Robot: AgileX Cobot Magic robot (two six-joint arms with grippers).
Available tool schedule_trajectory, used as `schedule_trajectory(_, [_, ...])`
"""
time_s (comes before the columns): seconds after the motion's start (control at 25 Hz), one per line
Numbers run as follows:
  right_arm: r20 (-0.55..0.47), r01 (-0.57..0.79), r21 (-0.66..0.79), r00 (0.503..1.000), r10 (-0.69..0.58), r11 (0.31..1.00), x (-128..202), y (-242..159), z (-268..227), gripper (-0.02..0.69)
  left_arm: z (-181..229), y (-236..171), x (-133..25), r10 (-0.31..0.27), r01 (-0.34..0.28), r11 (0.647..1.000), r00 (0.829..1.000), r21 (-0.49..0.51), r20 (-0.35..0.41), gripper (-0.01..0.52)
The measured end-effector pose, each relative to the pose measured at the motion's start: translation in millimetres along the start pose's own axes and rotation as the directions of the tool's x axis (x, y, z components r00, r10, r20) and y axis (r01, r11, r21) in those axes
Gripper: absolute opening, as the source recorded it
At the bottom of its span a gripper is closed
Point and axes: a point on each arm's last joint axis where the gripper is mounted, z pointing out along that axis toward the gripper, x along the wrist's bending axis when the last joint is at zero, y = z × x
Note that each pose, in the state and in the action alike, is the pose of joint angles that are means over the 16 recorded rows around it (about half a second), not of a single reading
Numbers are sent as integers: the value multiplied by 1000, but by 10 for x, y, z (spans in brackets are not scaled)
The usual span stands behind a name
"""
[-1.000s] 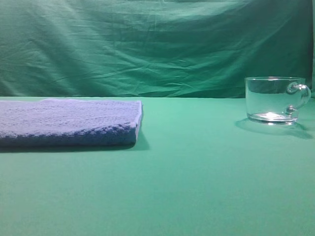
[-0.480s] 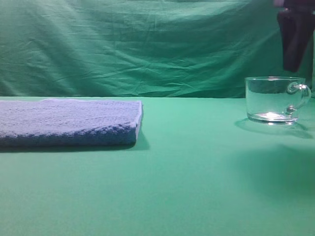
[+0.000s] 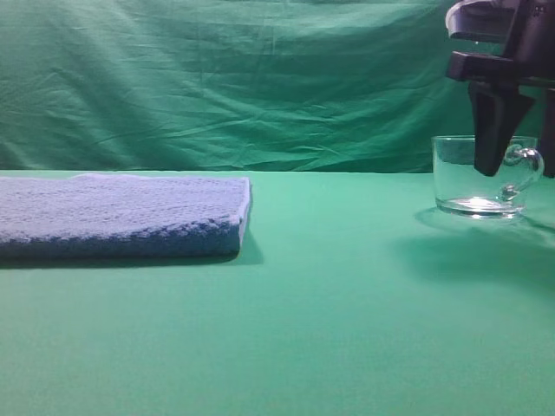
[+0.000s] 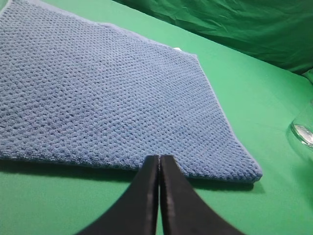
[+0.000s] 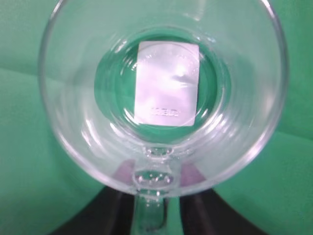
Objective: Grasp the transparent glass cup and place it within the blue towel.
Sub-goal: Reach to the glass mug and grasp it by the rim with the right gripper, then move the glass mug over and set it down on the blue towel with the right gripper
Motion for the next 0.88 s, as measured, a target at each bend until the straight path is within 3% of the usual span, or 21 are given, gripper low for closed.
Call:
schedule_trajectory(0.2, [-4,34,-31,999,-35,999,66,73,-62,113,0,0,0,0,0,1000,1000,0,0,0])
schedule_trajectory(0.44, [-24,120,-120,992,-124,985,375,298,-304,105,0,0,0,0,0,1000,1000,0,0,0])
schedule_trajectory(0.88, [-110,355,-309,908,-404,882,1659,658,-622,105,0,0,0,0,0,1000,1000,0,0,0])
